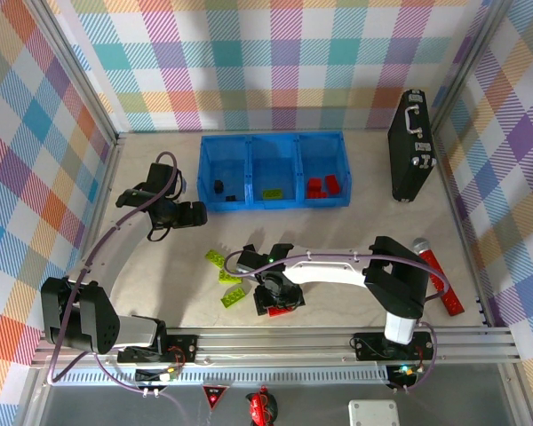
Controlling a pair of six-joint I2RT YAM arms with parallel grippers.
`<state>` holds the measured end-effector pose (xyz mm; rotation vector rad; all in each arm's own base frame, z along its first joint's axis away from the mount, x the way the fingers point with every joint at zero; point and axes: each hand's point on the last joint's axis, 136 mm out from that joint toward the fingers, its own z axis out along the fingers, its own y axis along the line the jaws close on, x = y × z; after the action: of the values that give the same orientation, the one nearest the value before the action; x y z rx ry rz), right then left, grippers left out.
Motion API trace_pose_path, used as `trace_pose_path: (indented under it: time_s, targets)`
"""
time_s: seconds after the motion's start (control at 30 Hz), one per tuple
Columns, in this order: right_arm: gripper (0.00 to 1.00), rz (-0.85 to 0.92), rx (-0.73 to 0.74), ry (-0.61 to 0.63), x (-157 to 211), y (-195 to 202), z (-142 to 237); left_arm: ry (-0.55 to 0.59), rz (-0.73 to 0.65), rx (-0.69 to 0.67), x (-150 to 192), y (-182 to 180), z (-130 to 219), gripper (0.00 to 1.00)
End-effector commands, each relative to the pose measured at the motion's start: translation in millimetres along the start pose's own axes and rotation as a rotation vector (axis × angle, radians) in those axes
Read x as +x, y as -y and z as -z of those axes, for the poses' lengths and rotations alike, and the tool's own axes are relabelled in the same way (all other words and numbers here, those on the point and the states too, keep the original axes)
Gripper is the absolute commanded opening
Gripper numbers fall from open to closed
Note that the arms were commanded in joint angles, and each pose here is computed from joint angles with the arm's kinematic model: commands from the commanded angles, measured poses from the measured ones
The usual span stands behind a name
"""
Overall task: Sort the legos into containers by color
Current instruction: Pick up the lego from the bottom-center of the table.
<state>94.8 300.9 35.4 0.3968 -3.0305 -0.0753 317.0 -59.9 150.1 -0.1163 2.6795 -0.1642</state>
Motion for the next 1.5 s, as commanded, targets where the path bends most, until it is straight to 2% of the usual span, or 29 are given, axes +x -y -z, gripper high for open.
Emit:
trace_pose_path:
  time_s: [0.0, 1.2, 1.47]
  targets:
    - [0.74, -0.014, 0.006, -0.031, 7.9, -0.1, -9.5, 0.018, 0.002, -0.006, -0.2, -5.9, 3.7, 0.89]
    - [0.76, -0.027, 0.074, -0.005, -1.2, 5.6, -11.9, 0.008, -0.001, -0.005, -0.7, -6.0, 1.2, 0.89]
    - [0.77, -0.001, 0.078, 0.03, -13.1, -2.4, -10.2, 0.005, 0.0, -0.006, 0.2, -6.4, 0.9, 0.89]
